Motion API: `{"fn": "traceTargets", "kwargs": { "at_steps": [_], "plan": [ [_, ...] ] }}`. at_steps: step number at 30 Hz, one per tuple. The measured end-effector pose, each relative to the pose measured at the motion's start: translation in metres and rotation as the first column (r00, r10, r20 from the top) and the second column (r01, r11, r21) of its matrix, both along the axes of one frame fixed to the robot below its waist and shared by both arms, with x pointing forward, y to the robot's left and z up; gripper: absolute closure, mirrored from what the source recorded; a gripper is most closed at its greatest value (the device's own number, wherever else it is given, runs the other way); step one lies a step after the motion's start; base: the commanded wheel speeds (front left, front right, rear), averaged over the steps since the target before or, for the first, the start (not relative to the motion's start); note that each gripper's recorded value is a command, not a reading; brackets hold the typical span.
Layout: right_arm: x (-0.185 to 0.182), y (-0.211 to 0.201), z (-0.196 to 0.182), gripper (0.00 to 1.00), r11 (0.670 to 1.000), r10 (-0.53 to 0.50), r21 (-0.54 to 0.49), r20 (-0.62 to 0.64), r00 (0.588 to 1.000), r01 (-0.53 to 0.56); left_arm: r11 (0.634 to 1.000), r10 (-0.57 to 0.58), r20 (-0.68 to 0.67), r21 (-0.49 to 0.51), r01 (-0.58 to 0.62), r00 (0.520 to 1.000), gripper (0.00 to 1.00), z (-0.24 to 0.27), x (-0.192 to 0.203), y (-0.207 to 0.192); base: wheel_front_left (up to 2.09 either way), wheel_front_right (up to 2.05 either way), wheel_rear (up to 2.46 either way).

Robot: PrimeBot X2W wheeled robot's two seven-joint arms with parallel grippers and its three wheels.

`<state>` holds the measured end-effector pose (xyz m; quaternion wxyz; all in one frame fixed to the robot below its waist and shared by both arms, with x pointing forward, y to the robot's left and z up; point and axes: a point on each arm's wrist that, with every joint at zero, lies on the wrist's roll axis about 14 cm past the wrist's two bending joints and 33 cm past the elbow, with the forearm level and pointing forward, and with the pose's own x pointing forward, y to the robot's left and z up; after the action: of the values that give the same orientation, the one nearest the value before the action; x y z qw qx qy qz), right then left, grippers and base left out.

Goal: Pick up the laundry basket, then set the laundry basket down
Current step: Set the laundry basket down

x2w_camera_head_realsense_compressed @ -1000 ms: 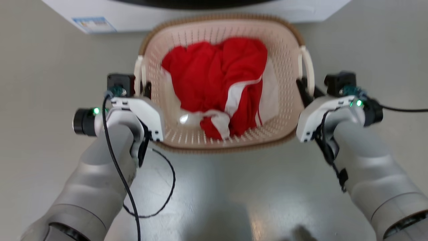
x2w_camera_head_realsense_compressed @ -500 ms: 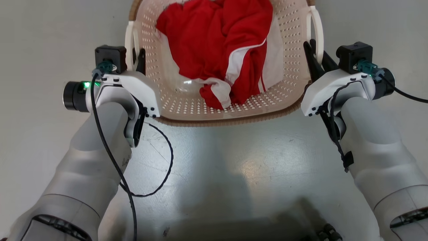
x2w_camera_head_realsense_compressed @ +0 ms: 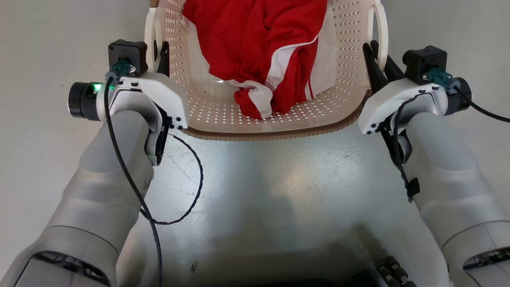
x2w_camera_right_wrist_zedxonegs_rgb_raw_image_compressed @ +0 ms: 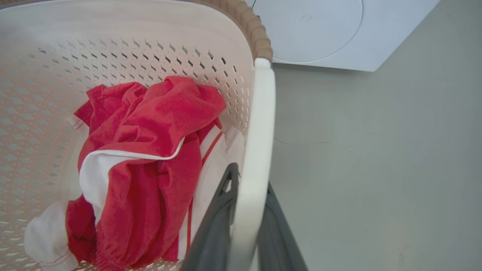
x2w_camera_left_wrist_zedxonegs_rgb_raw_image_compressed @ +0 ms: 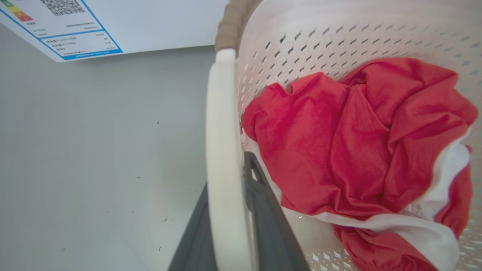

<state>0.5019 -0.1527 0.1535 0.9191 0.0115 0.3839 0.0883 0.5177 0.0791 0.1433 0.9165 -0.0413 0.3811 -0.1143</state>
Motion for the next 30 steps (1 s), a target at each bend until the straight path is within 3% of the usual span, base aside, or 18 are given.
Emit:
{"fn": "traceTargets", "kwargs": {
  "at_steps": [17,18,19,20,30],
  "plan": [
    [-0.004,0.002,-0.010,1.00,1.000,-0.003,0.014,-0.015,1.000,0.004,1.000,-0.013,-0.018,0.015,0.013,1.000,1.00,-0.014,-0.002,0.002,0.00,0.00,0.00],
    [-0.004,0.002,-0.010,0.93,1.000,-0.008,0.016,-0.015,1.000,0.008,1.000,-0.001,-0.020,0.011,0.001,1.000,1.00,-0.014,-0.002,0.002,0.00,0.00,0.00],
    [-0.004,0.001,-0.010,0.58,1.000,-0.015,0.019,-0.015,1.000,0.015,1.000,0.011,-0.021,0.009,-0.011,1.000,0.51,-0.015,-0.001,0.003,0.00,0.00,0.00],
    [-0.004,0.000,-0.010,0.00,1.000,-0.020,0.018,-0.015,1.000,0.020,1.000,0.014,-0.023,0.017,-0.013,1.000,0.00,-0.015,-0.002,0.004,0.00,0.00,0.00],
    [-0.005,-0.003,-0.010,0.00,0.999,-0.037,0.017,-0.023,0.999,0.037,0.999,0.018,-0.053,0.040,-0.015,0.998,0.00,-0.018,-0.007,0.004,0.00,0.00,0.00]
  ]
}}
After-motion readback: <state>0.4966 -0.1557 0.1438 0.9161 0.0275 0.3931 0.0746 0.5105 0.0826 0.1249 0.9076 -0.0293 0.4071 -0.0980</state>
